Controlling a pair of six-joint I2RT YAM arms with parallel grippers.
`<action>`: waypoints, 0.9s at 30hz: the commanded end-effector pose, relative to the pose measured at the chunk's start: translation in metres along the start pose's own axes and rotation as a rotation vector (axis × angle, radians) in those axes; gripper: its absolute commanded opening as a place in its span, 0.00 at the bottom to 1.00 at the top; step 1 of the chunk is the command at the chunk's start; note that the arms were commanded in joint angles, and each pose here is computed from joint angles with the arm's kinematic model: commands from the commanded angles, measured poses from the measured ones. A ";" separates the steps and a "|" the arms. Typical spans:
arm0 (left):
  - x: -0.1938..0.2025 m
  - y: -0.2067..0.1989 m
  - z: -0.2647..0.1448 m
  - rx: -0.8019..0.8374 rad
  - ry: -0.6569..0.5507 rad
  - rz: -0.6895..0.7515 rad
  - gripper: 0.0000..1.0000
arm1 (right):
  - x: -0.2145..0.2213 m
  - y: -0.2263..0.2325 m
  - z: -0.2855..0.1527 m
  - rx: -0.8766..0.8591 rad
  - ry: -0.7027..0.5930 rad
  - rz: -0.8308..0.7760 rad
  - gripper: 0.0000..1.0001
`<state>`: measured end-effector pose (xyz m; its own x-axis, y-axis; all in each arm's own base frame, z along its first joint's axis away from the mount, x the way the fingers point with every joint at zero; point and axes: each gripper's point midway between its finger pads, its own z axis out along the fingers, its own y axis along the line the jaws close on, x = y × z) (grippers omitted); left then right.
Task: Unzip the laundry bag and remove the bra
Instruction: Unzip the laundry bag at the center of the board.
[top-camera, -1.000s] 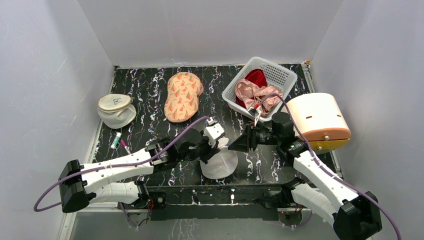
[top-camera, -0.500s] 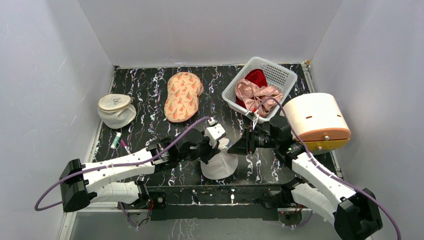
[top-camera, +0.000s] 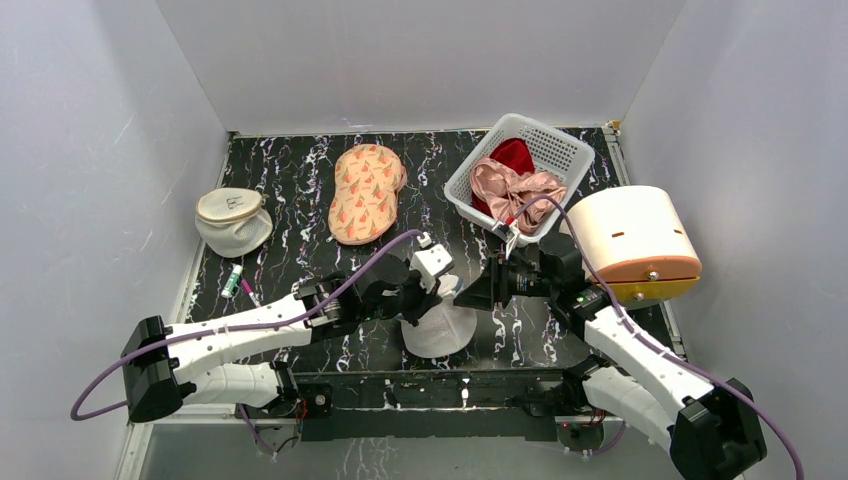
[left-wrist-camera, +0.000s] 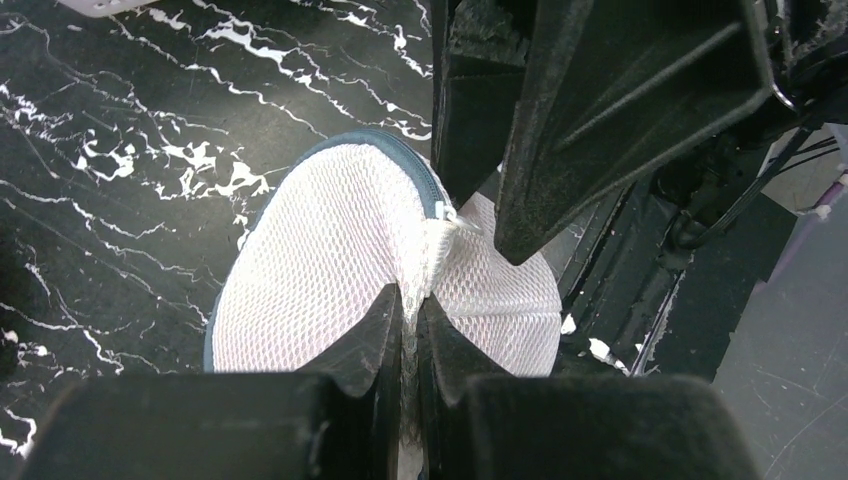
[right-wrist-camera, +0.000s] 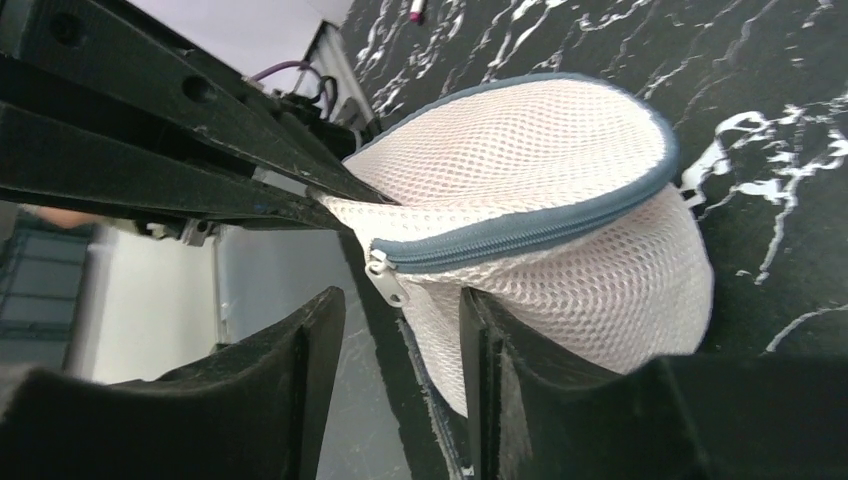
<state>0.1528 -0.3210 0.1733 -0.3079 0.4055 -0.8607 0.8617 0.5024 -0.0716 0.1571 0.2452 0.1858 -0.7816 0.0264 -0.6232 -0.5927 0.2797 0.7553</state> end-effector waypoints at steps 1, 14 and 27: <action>-0.020 0.007 -0.006 -0.066 -0.031 -0.060 0.00 | -0.029 -0.002 -0.006 0.147 -0.083 -0.124 0.49; -0.014 0.018 -0.010 -0.162 0.013 -0.197 0.00 | -0.055 -0.002 -0.001 0.332 -0.088 -0.354 0.40; -0.009 0.018 -0.011 -0.169 0.014 -0.227 0.00 | -0.039 0.008 0.032 0.354 -0.017 -0.435 0.38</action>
<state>0.1657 -0.3062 0.1713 -0.4919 0.3129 -0.8125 0.7015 0.6952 -0.1570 0.1763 0.2656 0.1771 -0.5596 -0.1930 -0.8059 -0.7359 0.5630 0.3762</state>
